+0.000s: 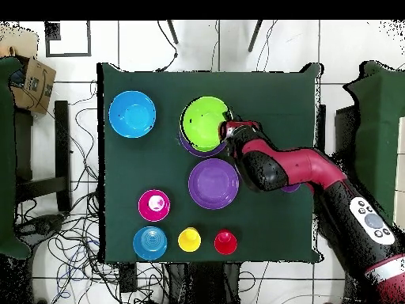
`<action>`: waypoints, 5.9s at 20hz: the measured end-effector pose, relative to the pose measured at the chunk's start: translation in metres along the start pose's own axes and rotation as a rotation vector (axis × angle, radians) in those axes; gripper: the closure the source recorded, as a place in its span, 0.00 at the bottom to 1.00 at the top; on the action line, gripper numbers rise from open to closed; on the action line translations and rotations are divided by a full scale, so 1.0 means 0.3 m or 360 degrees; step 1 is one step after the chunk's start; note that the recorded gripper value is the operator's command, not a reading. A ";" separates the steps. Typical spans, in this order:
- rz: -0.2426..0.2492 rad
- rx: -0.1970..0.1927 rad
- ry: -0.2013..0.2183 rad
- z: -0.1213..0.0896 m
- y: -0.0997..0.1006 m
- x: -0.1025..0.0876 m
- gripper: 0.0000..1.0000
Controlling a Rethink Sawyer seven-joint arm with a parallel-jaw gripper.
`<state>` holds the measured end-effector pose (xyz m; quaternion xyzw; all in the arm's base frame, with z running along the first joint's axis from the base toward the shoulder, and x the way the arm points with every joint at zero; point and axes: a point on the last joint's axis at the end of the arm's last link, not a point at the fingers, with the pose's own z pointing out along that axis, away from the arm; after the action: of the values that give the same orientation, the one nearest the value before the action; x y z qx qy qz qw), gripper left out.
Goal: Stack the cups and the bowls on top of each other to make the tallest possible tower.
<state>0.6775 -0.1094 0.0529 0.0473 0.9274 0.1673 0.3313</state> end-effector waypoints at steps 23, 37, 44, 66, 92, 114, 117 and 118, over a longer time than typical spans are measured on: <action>-0.0016 -0.0004 -0.0001 0.003 0.016 -0.006 0.00; -0.0037 -0.0025 0.0006 0.009 0.099 -0.052 0.00; 0.0027 0.0030 0.0042 -0.002 0.110 -0.193 0.00; -0.0209 0.0167 0.0152 0.333 0.845 -0.351 0.00; 0.0000 0.0759 0.0691 0.448 0.605 -0.230 0.00; -0.0034 0.0796 0.0898 0.656 0.633 0.075 0.00; -0.0059 0.0783 0.0927 0.642 0.685 0.119 0.00; -0.0066 0.0781 0.0935 0.635 0.698 0.129 0.00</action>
<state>0.7628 0.1483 -0.0367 0.0564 0.9960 -0.0600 0.0334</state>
